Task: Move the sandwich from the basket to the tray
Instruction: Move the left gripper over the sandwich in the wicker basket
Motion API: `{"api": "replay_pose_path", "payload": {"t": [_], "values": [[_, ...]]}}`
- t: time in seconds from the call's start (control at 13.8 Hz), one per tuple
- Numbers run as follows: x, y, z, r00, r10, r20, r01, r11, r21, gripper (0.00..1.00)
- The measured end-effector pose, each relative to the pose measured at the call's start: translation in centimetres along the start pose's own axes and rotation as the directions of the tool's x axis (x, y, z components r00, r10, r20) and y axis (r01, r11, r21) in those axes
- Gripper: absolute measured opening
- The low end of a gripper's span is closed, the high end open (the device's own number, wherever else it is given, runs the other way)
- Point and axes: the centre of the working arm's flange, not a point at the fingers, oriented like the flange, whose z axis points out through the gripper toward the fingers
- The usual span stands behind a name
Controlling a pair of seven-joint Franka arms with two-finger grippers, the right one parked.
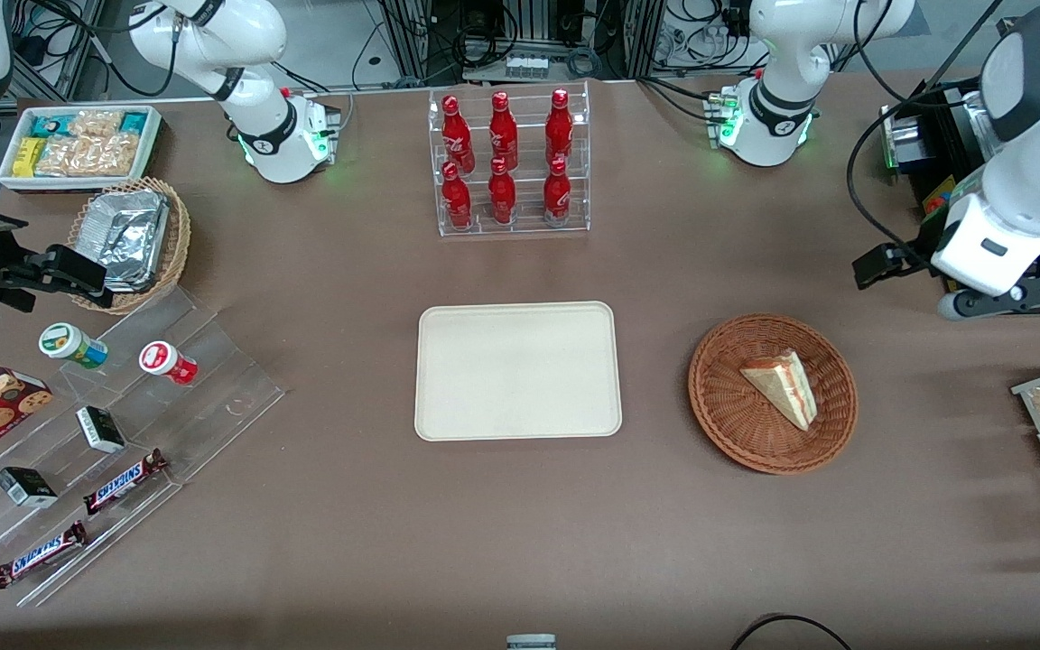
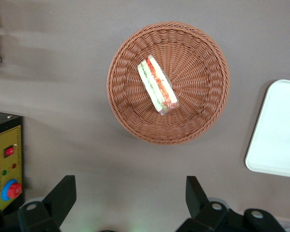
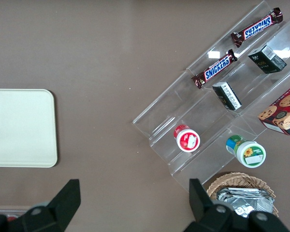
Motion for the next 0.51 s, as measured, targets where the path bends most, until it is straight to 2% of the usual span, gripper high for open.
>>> {"api": "replay_pose_path", "payload": {"t": [0.22, 0.51], "values": [[0.0, 0.1, 2.6, 0.997, -0.069, -0.020, 0.069, 0.998, -0.006, 1.00], [0.1, 0.3, 5.9, 0.977, -0.207, -0.048, 0.206, 0.978, -0.024, 1.00]]}}
